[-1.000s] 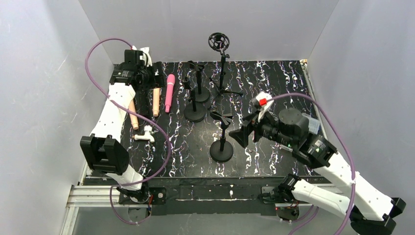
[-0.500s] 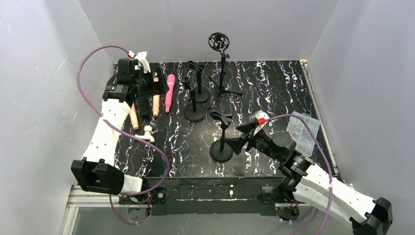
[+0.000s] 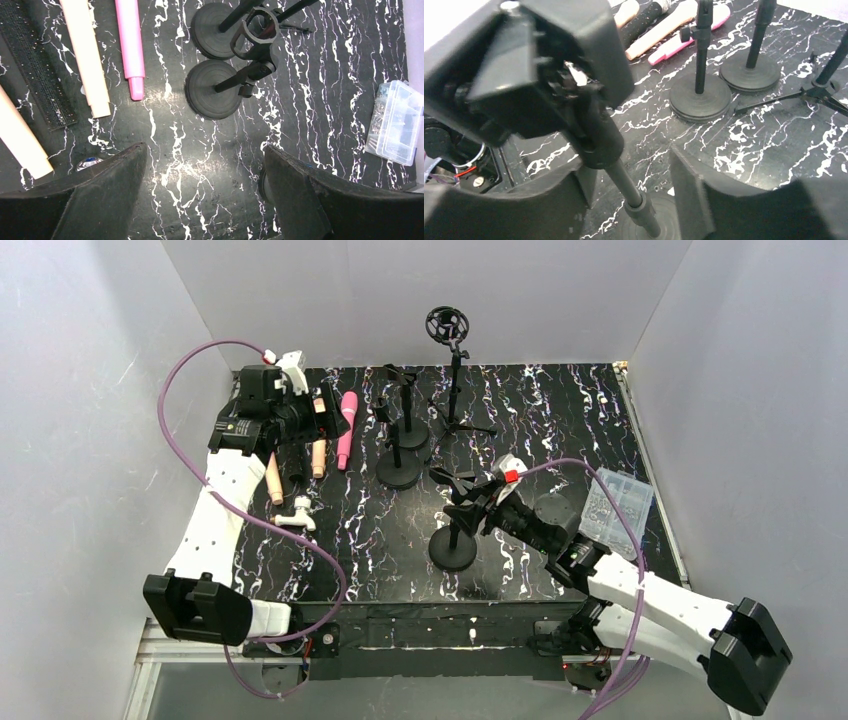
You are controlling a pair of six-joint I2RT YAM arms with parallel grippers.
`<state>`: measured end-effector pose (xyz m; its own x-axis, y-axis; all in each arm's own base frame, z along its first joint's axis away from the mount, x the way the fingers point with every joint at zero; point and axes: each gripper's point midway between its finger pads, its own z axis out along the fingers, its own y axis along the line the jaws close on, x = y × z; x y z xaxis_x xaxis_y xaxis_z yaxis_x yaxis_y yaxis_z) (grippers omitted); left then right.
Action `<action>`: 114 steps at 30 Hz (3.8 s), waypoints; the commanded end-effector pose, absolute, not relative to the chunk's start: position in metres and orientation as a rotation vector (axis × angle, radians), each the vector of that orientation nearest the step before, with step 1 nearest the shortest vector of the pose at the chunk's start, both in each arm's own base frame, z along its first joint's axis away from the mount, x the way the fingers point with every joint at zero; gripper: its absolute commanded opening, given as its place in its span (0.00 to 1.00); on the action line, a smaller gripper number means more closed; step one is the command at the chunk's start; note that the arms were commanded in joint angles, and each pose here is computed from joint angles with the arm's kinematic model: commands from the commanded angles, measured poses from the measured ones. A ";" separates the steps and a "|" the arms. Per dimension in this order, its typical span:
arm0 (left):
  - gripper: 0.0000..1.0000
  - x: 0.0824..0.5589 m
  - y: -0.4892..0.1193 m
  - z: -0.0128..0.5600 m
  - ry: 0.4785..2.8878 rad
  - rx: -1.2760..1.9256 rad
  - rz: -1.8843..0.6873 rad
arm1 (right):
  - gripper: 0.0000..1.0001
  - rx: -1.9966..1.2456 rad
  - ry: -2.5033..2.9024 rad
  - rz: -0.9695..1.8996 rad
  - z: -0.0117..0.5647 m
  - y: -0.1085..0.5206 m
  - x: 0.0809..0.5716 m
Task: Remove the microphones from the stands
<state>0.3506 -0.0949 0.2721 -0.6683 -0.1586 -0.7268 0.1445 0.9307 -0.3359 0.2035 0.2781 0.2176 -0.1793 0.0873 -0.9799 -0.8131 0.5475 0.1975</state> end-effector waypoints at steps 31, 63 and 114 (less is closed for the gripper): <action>0.80 0.234 -0.238 0.351 1.676 0.769 -1.430 | 0.01 -0.733 1.525 1.064 0.402 0.317 0.217; 0.00 0.210 -0.307 0.364 1.621 0.970 -1.547 | 0.01 -0.616 1.499 1.298 0.458 0.322 0.234; 0.00 0.236 -0.330 0.365 1.668 0.807 -1.714 | 0.01 -0.497 1.512 1.260 0.450 0.295 0.268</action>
